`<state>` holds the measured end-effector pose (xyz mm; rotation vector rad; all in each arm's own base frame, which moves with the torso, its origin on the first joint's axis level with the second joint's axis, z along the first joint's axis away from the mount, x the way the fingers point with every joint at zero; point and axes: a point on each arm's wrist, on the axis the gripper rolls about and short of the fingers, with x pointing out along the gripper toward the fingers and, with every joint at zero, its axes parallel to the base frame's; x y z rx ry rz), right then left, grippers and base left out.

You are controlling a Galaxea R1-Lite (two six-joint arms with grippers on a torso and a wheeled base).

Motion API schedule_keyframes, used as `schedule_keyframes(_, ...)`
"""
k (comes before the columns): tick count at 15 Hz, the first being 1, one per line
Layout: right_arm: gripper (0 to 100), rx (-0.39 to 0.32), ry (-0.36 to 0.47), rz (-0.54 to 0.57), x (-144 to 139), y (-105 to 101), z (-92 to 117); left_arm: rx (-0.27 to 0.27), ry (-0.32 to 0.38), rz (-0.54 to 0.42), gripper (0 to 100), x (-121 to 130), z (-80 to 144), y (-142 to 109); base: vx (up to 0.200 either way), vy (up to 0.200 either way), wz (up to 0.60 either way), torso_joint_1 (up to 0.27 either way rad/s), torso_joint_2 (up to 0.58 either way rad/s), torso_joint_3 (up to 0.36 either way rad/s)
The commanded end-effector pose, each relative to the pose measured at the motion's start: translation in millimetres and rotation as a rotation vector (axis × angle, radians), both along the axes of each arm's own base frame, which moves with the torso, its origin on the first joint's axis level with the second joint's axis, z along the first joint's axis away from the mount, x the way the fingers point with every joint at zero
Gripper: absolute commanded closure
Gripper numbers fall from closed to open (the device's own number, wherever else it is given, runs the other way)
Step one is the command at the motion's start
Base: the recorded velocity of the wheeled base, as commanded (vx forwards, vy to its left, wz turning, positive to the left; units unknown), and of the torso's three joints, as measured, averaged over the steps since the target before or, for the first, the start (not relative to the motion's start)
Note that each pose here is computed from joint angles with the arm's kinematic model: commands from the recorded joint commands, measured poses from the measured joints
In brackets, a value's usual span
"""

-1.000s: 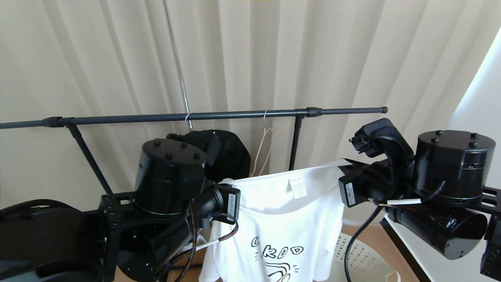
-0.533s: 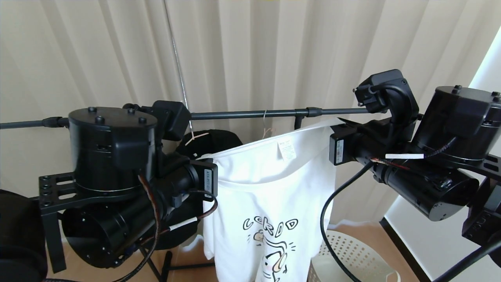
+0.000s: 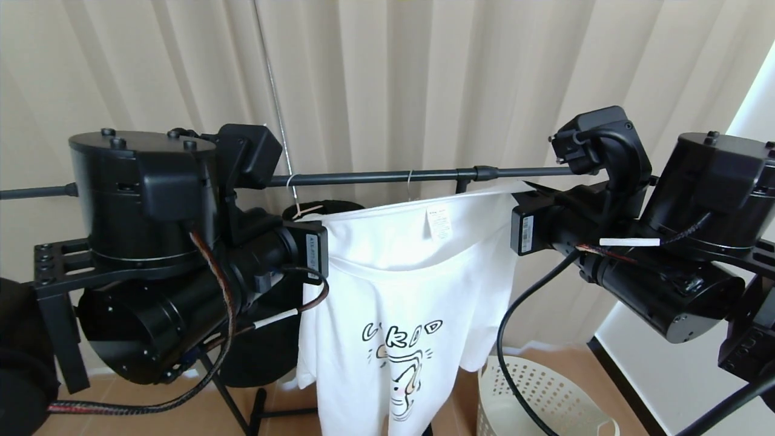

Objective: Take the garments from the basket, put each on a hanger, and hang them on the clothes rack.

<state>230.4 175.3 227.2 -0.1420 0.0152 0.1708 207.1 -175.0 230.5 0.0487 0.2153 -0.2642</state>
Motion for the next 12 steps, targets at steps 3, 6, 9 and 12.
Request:
schedule_keyframes(3, 100, -0.025, 0.019, 0.026, -21, -10, 5, -0.009, -0.012, 0.043, 100, 35, 4, -10, 0.000, 0.000, 0.00, 0.000, 0.00, 0.000)
schedule_keyframes(6, 100, -0.090, 0.080, 0.108, -52, -14, 5, -0.048, -0.036, -0.004, 100, 52, 14, -20, 0.000, 0.000, 0.00, 0.000, 0.00, 0.000)
schedule_keyframes(9, 100, -0.156, 0.144, 0.293, -95, -13, 9, -0.091, -0.071, -0.076, 100, 68, 27, -35, 0.000, 0.000, 0.00, 0.000, 0.00, 0.000)
schedule_keyframes(12, 100, -0.120, 0.197, 0.405, -110, 13, 1, -0.119, -0.093, -0.134, 100, 85, 33, -51, 0.000, 0.000, 0.00, 0.000, 0.00, 0.000)
